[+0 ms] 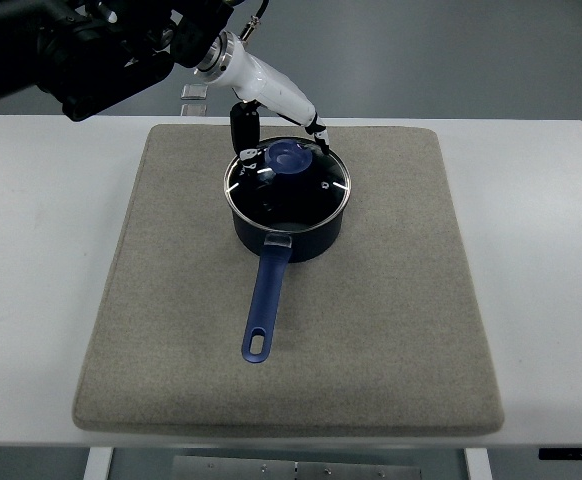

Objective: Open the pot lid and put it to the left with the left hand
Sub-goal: 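Close the left hand fingers around the blue knob of the glass lid, then lift the glass lid up off the pot with the left hand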

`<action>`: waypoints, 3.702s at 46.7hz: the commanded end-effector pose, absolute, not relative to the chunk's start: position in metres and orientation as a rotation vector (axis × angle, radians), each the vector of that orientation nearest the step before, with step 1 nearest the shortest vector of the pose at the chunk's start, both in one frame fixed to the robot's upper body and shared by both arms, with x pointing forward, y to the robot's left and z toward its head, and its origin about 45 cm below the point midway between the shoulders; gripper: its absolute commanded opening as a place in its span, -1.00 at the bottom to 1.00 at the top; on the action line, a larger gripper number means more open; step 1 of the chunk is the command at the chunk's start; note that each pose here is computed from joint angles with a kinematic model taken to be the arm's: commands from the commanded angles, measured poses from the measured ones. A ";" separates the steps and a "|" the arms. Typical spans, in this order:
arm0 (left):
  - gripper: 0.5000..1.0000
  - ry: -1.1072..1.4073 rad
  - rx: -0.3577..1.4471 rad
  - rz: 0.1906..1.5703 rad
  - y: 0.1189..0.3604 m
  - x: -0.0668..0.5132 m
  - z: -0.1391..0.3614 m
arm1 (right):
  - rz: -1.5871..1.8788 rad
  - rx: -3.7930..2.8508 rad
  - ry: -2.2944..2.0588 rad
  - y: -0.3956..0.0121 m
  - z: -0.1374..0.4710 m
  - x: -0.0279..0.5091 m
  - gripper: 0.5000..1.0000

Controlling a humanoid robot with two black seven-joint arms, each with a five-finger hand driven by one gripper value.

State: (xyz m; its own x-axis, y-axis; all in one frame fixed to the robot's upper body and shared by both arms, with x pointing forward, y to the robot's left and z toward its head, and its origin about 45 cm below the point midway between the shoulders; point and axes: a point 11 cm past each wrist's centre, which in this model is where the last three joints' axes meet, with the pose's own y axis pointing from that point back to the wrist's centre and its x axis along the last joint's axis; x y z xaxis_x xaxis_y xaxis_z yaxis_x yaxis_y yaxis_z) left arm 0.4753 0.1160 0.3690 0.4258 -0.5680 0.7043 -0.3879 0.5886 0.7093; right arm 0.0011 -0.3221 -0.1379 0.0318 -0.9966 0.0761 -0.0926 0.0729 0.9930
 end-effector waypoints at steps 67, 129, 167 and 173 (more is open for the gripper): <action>-0.28 -1.142 1.017 -0.146 0.118 0.476 0.362 | -1.085 1.237 -1.283 -0.322 -0.138 0.001 0.67; -1.00 -1.151 1.000 -0.098 0.112 0.484 0.368 | -1.085 1.237 -1.283 -0.322 -0.138 0.001 0.67; -1.00 -1.153 1.073 0.034 0.166 0.502 0.401 | -1.083 1.236 -1.284 -0.322 -0.138 0.001 0.67; -1.00 -1.142 1.095 0.071 0.187 0.504 0.408 | -1.085 1.237 -1.283 -0.322 -0.138 0.001 0.67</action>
